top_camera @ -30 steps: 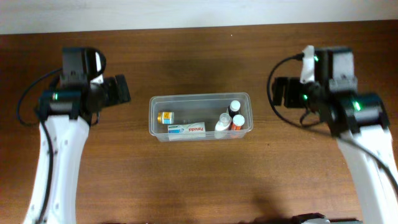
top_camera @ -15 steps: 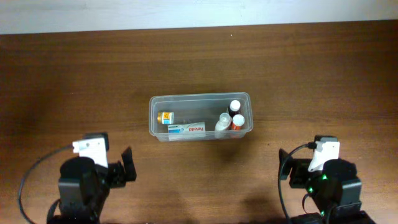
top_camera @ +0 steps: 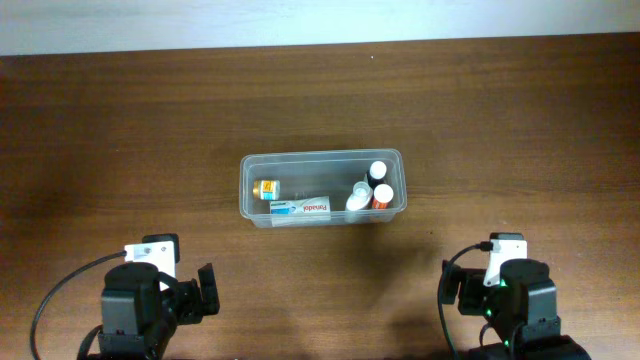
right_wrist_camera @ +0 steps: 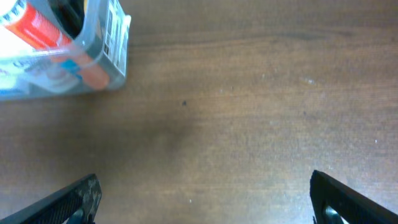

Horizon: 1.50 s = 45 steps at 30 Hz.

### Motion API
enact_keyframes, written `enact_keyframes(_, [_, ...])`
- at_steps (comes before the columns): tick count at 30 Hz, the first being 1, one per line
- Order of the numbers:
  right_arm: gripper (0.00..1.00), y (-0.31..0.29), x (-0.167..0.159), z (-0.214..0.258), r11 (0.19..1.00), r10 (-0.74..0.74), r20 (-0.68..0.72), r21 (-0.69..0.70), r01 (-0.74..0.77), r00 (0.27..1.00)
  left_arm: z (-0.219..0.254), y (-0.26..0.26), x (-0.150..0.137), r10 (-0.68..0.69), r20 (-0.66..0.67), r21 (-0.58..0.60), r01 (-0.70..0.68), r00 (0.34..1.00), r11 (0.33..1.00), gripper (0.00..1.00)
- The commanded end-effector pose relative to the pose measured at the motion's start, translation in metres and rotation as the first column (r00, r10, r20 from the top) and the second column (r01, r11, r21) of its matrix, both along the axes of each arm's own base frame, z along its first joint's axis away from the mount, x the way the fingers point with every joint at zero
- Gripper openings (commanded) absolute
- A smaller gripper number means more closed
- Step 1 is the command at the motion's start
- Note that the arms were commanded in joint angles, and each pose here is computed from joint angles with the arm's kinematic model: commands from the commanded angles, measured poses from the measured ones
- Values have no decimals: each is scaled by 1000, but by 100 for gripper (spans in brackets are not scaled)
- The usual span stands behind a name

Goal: Pack container

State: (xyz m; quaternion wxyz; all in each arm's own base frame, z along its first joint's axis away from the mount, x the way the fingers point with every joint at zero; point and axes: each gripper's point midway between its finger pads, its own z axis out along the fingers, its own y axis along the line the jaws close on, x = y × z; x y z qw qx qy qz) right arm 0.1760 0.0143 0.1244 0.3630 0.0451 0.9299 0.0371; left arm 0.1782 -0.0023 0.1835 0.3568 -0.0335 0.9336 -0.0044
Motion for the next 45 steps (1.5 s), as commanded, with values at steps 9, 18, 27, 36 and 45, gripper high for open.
enact_keyframes(9, [99,-5,31,42,970,175,466,-232,-72,867,-1,0,-1,-7,0,6,7,1000,1000,100])
enact_keyframes(18, [99,-4,70,33,942,240,650,-335,-12,721,-1,0,-1,-7,0,6,7,1000,1000,100])
enact_keyframes(27, [98,-3,70,32,942,241,647,-335,-15,723,-1,0,-1,-7,0,6,7,1000,1000,99])
enact_keyframes(36, [98,-3,70,32,942,241,647,-335,-15,723,-1,0,-1,-7,0,6,7,1000,1000,99])
enact_keyframes(45, [98,-3,70,32,942,241,647,-335,-15,723,0,0,-6,-9,114,-4,9,993,1000,99])
